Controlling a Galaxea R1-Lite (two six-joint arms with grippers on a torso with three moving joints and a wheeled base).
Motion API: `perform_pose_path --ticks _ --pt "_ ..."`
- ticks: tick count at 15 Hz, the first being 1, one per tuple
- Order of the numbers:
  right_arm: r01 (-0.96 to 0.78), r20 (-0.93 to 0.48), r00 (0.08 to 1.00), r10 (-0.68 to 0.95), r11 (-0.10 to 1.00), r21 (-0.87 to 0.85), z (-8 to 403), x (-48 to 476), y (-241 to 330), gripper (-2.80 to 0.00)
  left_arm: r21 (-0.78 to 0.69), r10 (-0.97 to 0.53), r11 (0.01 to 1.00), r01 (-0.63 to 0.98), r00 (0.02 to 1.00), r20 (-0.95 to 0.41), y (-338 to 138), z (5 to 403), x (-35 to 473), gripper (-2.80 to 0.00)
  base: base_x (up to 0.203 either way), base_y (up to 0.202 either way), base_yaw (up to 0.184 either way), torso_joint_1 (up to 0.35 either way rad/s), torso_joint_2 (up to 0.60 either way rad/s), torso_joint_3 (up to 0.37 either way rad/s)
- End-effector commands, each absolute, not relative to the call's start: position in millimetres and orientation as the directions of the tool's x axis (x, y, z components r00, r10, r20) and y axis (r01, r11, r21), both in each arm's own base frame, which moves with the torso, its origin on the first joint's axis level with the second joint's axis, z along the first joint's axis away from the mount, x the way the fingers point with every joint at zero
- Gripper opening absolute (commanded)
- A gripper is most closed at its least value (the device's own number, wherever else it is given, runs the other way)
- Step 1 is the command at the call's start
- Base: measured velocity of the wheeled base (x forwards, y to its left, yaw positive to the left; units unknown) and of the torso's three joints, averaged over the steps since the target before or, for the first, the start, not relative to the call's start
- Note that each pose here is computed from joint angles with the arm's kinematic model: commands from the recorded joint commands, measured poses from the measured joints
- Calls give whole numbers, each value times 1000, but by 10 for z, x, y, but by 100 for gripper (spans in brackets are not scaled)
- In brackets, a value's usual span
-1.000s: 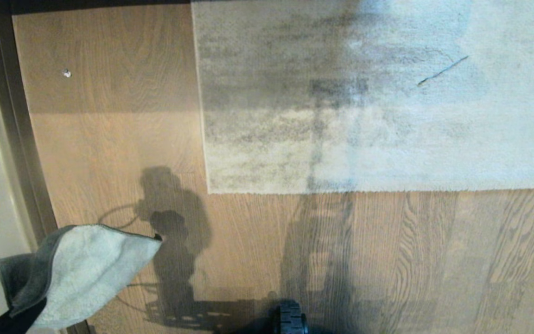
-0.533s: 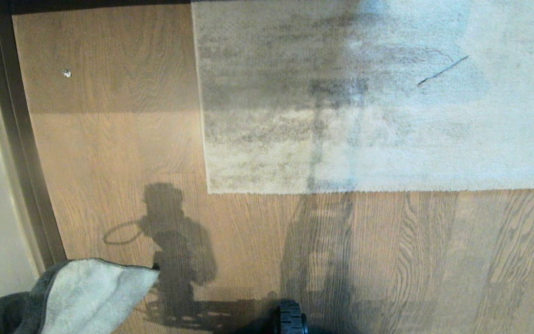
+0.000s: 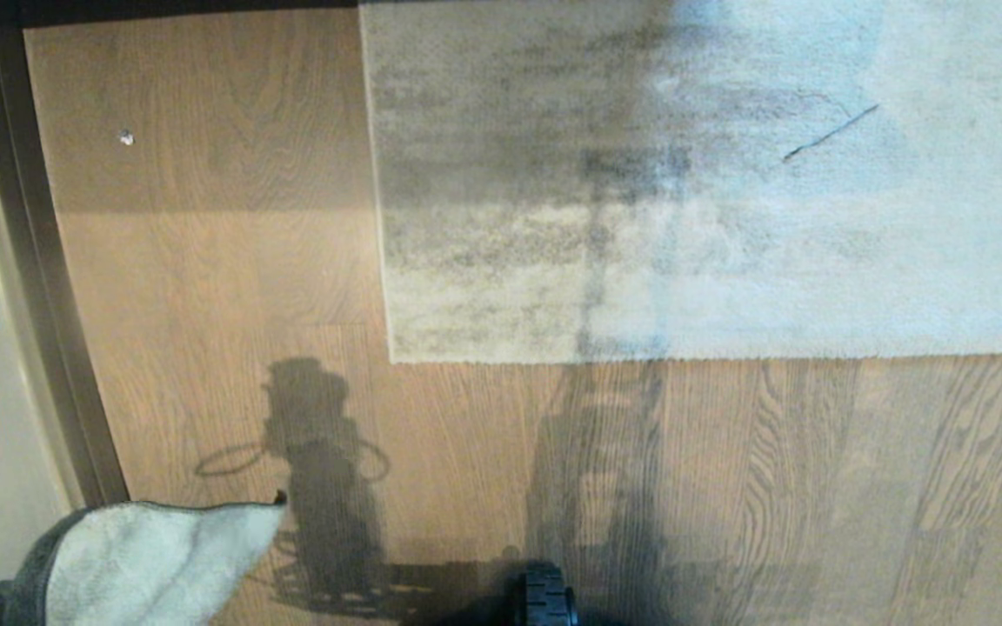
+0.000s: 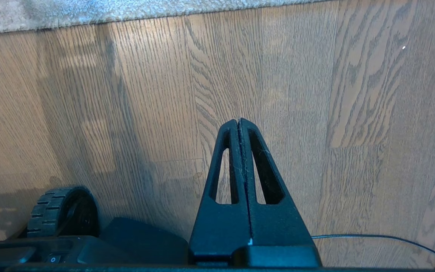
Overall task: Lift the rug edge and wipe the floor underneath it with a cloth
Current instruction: Lift up the carpet
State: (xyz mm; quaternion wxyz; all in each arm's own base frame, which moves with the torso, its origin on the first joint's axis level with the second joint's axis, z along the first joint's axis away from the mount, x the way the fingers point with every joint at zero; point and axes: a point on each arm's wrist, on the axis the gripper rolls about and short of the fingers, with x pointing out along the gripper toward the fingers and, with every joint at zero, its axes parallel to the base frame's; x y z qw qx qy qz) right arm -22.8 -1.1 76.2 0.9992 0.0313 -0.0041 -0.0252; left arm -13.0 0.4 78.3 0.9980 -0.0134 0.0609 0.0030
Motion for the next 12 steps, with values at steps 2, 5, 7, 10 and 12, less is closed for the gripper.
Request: perform_pose_path --ticks 2,5,7,10,12 --pt "50 8 999 -51 997 63 763 -228 -11 -280 -29 6 1000 -7 999 -43 5 772 -190 -280 0 0 0 0 0 0" --pt "50 8 999 -51 997 63 763 -228 -11 -280 -29 8 1000 -8 1000 -5 4 764 -220 -280 0 0 0 0 0 0" --pt "50 8 999 -51 997 63 763 -228 -11 -280 -29 8 1000 -7 1000 6 5 761 -228 -280 0 0 0 0 0 0" --pt "50 8 999 -51 997 63 763 -228 -11 -280 -29 8 1000 -7 1000 6 5 761 -228 -280 0 0 0 0 0 0" --pt "50 8 999 -51 997 63 763 -228 -11 -280 -29 8 1000 -8 1000 5 5 760 -228 -280 0 0 0 0 0 0"
